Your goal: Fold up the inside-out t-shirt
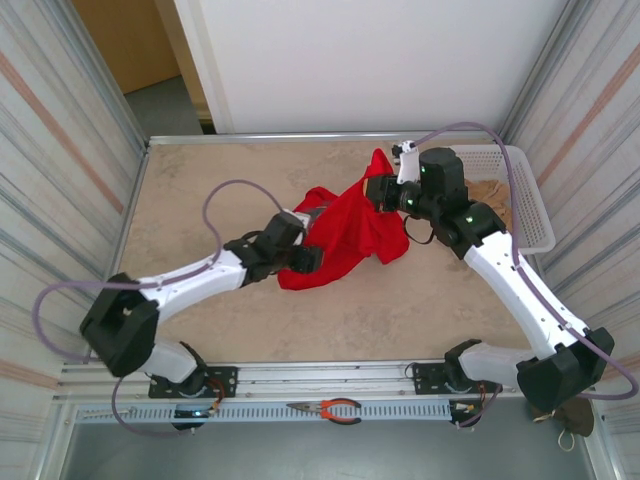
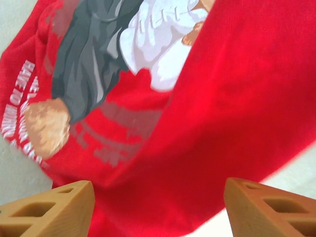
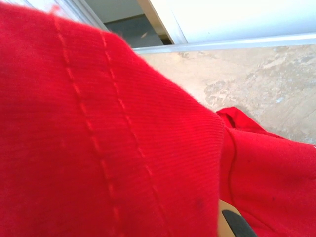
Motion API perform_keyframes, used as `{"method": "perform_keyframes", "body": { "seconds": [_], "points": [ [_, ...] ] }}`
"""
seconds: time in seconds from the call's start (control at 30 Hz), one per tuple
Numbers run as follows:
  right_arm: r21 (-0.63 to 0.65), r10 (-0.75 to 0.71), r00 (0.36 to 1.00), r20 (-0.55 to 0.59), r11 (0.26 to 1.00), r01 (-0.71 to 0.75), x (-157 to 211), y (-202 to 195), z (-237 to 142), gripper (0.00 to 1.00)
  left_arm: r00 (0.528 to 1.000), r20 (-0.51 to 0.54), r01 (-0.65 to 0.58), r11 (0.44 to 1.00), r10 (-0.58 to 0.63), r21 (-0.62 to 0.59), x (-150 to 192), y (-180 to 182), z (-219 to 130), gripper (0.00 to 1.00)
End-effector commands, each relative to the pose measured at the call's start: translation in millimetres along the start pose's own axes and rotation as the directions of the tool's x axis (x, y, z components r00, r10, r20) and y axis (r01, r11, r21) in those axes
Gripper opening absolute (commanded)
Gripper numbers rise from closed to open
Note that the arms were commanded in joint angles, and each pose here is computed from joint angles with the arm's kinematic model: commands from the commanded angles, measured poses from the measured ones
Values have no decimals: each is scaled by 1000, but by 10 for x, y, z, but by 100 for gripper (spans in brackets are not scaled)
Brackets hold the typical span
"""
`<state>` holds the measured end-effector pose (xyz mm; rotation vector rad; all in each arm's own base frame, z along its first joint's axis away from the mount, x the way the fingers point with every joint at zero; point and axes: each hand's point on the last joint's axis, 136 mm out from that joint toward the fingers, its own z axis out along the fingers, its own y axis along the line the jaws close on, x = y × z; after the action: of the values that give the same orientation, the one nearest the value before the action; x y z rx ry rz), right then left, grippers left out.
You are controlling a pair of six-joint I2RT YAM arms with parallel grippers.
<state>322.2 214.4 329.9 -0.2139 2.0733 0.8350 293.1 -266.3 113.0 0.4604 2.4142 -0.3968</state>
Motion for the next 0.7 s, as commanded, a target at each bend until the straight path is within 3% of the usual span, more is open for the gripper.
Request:
{"method": "perform_keyframes", "body": {
  "seconds": [0.0, 0.3, 0.33, 0.37, 0.43, 0.47, 0.67],
  "points": [
    [-43, -12, 999, 45, 999, 14, -168, 161, -175, 0, 989, 73, -120, 990, 126, -79, -248, -94, 125, 72],
    [-38, -20, 999, 40, 999, 21, -185, 171, -223, 0, 981, 83, -167, 981, 175, -94, -223, -316, 456, 78],
    [-39, -21, 999, 42, 999, 22, -199, 177, -226, 0, 982, 69, -168, 981, 175, -95, -214, -313, 496, 72],
    [-45, -23, 998, 50, 999, 25, -236, 196, -244, 0, 982, 56, -172, 981, 178, -94, -225, -310, 524, 57],
    [-53, -20, 997, 68, 998, 23, -333, 208, -303, 0, 982, 55, -177, 981, 181, -85, -288, -306, 490, 10],
    [-54, -18, 996, 87, 998, 23, -406, 206, -358, 0, 981, 66, -174, 981, 180, -90, -350, -273, 414, 0],
    [-78, -7, 976, 216, 997, 25, -948, 264, -853, 0, 958, 283, -36, 999, 41, -23, -1075, 57, -625, 0]
  ]
}}
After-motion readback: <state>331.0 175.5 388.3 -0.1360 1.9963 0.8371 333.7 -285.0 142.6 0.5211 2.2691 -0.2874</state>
